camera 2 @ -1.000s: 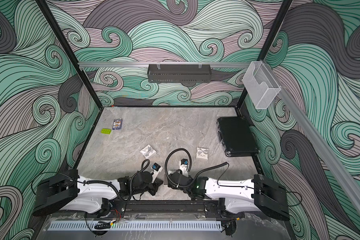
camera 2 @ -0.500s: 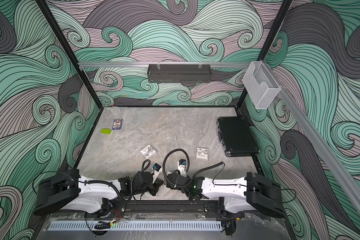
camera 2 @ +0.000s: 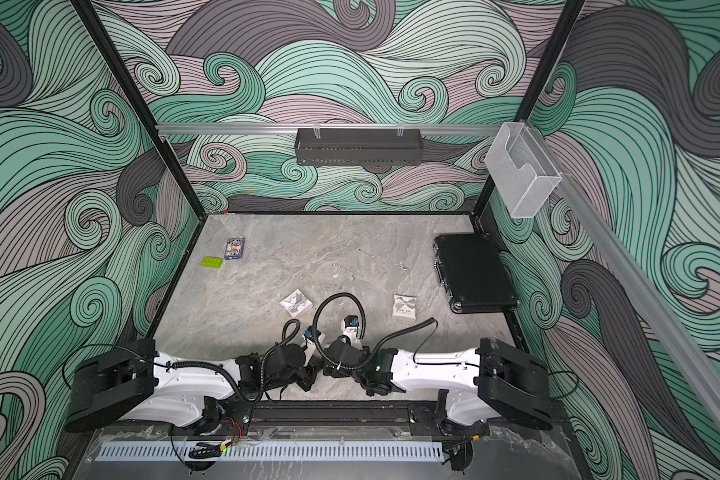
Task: Take the necklace out of the lift-off lid jewelry box
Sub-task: Close the lid on the jewelry box.
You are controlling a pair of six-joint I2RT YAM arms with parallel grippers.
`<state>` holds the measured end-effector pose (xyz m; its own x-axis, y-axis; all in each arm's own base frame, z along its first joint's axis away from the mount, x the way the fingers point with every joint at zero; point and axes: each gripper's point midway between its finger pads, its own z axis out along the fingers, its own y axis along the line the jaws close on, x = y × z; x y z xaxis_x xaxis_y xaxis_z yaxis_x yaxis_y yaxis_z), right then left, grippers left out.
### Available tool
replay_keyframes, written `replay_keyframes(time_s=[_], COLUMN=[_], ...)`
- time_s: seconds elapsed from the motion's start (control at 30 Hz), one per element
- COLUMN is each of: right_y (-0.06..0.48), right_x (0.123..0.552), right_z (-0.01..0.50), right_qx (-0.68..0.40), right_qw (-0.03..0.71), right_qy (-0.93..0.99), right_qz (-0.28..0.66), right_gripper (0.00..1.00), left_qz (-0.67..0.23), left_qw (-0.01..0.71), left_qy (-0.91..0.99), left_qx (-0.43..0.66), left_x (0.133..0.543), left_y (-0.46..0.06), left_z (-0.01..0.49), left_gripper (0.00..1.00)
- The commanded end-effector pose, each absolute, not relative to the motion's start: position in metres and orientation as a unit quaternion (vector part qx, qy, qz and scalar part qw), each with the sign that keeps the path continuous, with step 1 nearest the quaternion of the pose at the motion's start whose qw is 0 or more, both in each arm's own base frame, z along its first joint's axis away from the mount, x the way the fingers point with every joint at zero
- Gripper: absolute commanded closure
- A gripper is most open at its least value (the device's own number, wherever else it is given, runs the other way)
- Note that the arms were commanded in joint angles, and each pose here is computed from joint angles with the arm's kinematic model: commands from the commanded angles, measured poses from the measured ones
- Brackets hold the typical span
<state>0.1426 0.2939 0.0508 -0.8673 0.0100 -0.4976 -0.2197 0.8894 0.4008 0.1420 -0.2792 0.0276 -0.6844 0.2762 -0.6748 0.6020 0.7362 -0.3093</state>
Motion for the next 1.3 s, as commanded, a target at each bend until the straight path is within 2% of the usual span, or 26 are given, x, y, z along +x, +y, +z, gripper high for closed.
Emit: replay_keyframes(time_s=[0.0,0.2,0.43,0.67,0.77,0.93,1.27], right_y=[0.297,0.284,0.267,0.264,0.262,0.260,0.279], right_x=[0.143,0.149,0.154,0.137,0.132,0.138,0.153], right_z=[0.060,0.077,0.080,0.069,0.064,0.061,0.062], right_qx=[-0.064,-0.083,-0.093,-0.146,-0.157,-0.158,-0.198], right_qw=[0.252,0.254,0.237,0.190,0.173,0.186,0.191], right_qy=[0.935,0.932,0.934,0.937,0.942,0.943,0.941], right_qz=[0.240,0.245,0.252,0.254,0.241,0.226,0.200], right_gripper=[0.13,0.09,0.10,0.19,0.26,0.33,0.40], left_qz=[-0.273,-0.268,-0.266,-0.244,-0.221,-0.191,-0.198], left_qw=[0.327,0.330,0.329,0.330,0.336,0.354,0.377], left_qy=[0.872,0.873,0.874,0.881,0.887,0.890,0.882], left_qx=[0.240,0.240,0.239,0.234,0.226,0.212,0.199], left_x=[0.146,0.147,0.147,0.150,0.153,0.160,0.166], left_y=[-0.284,-0.280,-0.280,-0.272,-0.261,-0.241,-0.230], left_z=[0.041,0.041,0.040,0.037,0.038,0.050,0.071], left_gripper=[1.00,1.00,1.00,1.00,1.00,1.00,1.00])
